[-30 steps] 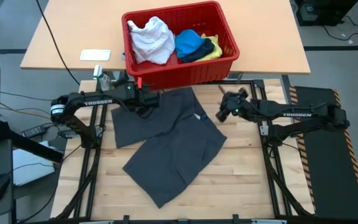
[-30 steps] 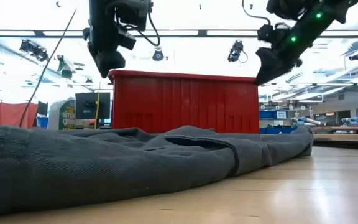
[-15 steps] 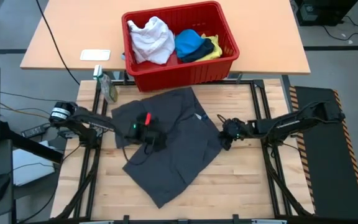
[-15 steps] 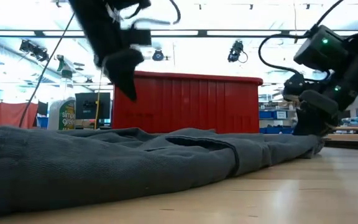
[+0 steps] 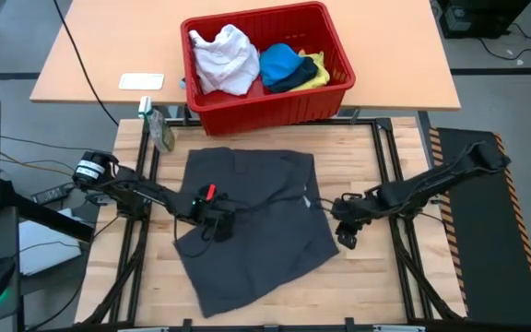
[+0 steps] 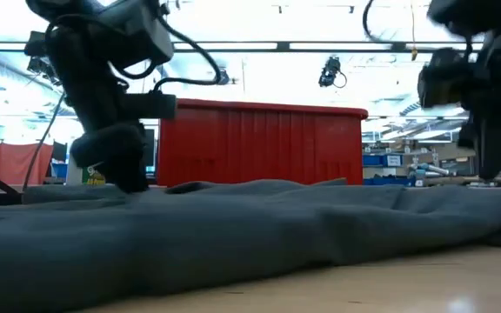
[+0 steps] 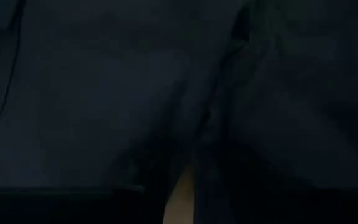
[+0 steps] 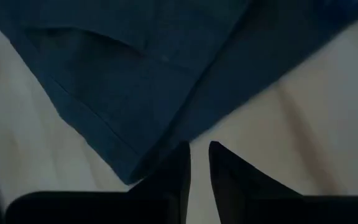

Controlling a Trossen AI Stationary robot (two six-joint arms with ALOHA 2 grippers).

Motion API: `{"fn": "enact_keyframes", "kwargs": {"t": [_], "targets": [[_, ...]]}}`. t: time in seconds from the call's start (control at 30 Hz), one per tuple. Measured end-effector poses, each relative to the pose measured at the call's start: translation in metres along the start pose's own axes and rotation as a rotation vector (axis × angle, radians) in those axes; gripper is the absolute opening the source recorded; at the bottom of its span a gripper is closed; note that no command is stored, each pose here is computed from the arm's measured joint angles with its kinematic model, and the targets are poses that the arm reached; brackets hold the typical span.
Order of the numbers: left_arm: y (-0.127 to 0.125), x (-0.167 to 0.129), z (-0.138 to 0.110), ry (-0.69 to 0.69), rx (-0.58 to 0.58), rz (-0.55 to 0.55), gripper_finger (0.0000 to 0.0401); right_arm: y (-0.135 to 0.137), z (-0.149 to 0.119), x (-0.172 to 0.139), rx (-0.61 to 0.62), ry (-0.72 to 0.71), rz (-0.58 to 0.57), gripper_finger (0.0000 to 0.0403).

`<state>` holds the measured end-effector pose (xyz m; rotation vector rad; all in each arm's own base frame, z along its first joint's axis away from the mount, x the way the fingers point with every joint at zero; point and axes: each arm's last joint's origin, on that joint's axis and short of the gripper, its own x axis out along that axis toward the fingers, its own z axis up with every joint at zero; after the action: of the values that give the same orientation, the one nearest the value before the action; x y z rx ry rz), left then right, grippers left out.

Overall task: Fold laundry
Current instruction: Fold the black shorts

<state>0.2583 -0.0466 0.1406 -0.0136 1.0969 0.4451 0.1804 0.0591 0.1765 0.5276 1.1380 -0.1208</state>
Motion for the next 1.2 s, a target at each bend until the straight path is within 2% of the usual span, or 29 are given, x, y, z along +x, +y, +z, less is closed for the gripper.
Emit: {"fn": "enact_keyframes", "kwargs": {"t": [0.17, 0.3, 0.47, 0.6, 0.7, 0.8, 0.97, 1.07, 1.2], "targets": [[-0.004, -0.009, -0.002, 0.046, -0.037, 0.027, 0.0143, 0.029, 0.006, -0.017, -0.342, -0.197, -0.070, 0.0068], [-0.019, -0.036, 0.002, 0.058, 0.014, 0.064, 0.0143, 0.048, 0.001, -0.016, -0.542, -0.277, 0.026, 0.0075], [-0.050, -0.078, 0.012, -0.067, 0.106, 0.045, 0.0143, 0.062, -0.004, -0.002, -0.583, -0.378, 0.157, 0.0107], [-0.078, -0.099, 0.006, -0.218, 0.136, -0.052, 0.0148, 0.065, -0.007, 0.012, -0.626, -0.348, 0.132, 0.0143], [-0.095, -0.109, -0.004, -0.272, 0.068, -0.153, 0.0166, 0.068, -0.013, 0.021, -0.647, -0.304, 0.122, 0.0174], [-0.110, -0.117, -0.011, -0.275, -0.003, -0.290, 0.0204, 0.072, -0.021, 0.027, -0.692, -0.269, 0.120, 0.0210], [-0.133, -0.138, -0.026, -0.295, 0.007, -0.493, 0.0273, 0.081, -0.031, 0.032, -0.748, -0.274, 0.082, 0.0265], [-0.141, -0.146, -0.041, -0.274, -0.007, -0.532, 0.0282, 0.082, -0.037, 0.036, -0.773, -0.293, 0.013, 0.0285], [-0.160, -0.140, -0.063, -0.227, -0.034, -0.552, 0.0277, 0.083, -0.045, 0.046, -0.803, -0.313, -0.079, 0.0290]]}}
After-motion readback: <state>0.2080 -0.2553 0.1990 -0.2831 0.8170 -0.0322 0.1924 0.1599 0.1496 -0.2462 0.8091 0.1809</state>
